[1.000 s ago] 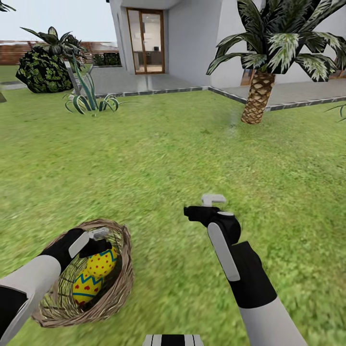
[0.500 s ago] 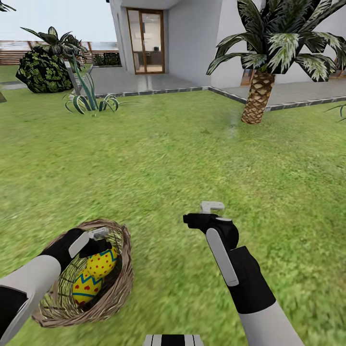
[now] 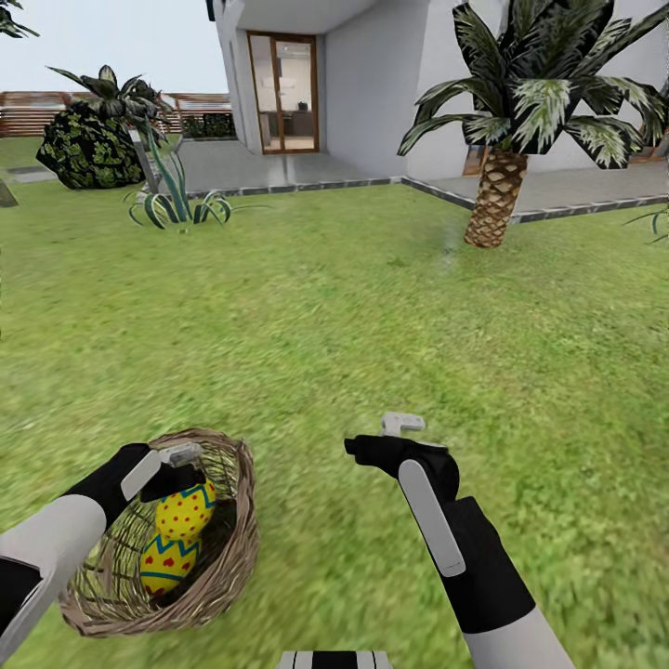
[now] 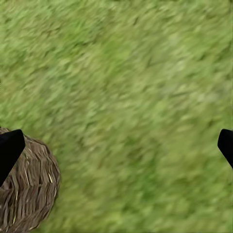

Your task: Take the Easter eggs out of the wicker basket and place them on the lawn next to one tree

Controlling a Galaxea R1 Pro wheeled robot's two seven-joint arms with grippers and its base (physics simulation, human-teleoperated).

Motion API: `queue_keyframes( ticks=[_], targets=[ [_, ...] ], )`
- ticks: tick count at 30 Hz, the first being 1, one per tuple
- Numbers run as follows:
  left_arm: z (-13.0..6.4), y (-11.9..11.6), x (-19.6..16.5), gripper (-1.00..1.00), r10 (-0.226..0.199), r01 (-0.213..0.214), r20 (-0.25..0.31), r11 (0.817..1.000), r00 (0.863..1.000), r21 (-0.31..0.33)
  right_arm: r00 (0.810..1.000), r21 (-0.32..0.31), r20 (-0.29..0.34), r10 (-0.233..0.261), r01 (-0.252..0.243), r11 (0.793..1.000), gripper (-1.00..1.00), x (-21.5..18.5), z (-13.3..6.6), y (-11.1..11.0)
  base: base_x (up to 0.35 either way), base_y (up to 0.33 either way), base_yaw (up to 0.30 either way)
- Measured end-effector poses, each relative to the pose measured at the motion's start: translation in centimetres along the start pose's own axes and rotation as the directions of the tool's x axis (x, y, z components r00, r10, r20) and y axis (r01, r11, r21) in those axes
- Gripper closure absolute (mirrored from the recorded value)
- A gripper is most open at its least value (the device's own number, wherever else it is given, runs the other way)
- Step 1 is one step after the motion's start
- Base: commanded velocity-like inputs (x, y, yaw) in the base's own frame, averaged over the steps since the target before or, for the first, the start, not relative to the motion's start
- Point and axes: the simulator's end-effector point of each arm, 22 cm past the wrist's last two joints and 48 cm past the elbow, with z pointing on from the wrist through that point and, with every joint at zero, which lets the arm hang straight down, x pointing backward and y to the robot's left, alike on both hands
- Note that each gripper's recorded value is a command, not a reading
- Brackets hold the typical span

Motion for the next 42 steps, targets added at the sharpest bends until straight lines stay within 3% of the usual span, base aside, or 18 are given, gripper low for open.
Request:
queue_keyframes(
  ticks=[17,27,32,42],
  targets=[
    [-2.7,-0.2,-0.5,1.0,0.004,-0.004,-0.003,1.0,1.0,0.009,0.999,-0.008,0.05,-0.011,0.011,1.0,-1.0,-2.0,-2.3,0.9,0.0,0.0,0.0],
    [-4.2,0.3,1.3,1.0,0.013,-0.012,-0.102,1.0,0.995,0.009,0.997,-0.011,0.073,-0.016,0.017,1.0,-1.0,-2.9,-3.4,1.3,0.0,0.0,0.0],
    [-5.4,0.2,1.4,1.0,0.017,-0.016,-0.117,1.0,0.993,0.015,0.996,-0.013,0.093,-0.02,0.022,1.0,-1.0,-3.6,-4.4,1.6,0.0,0.0,0.0],
    [-7.6,-0.2,0.7,1.0,0.021,-0.018,-0.102,0.999,0.995,0.03,0.991,-0.019,0.132,-0.028,0.031,0.999,-1.0,-5.1,-6.3,2.3,0.0,0.0,0.0]
  ],
)
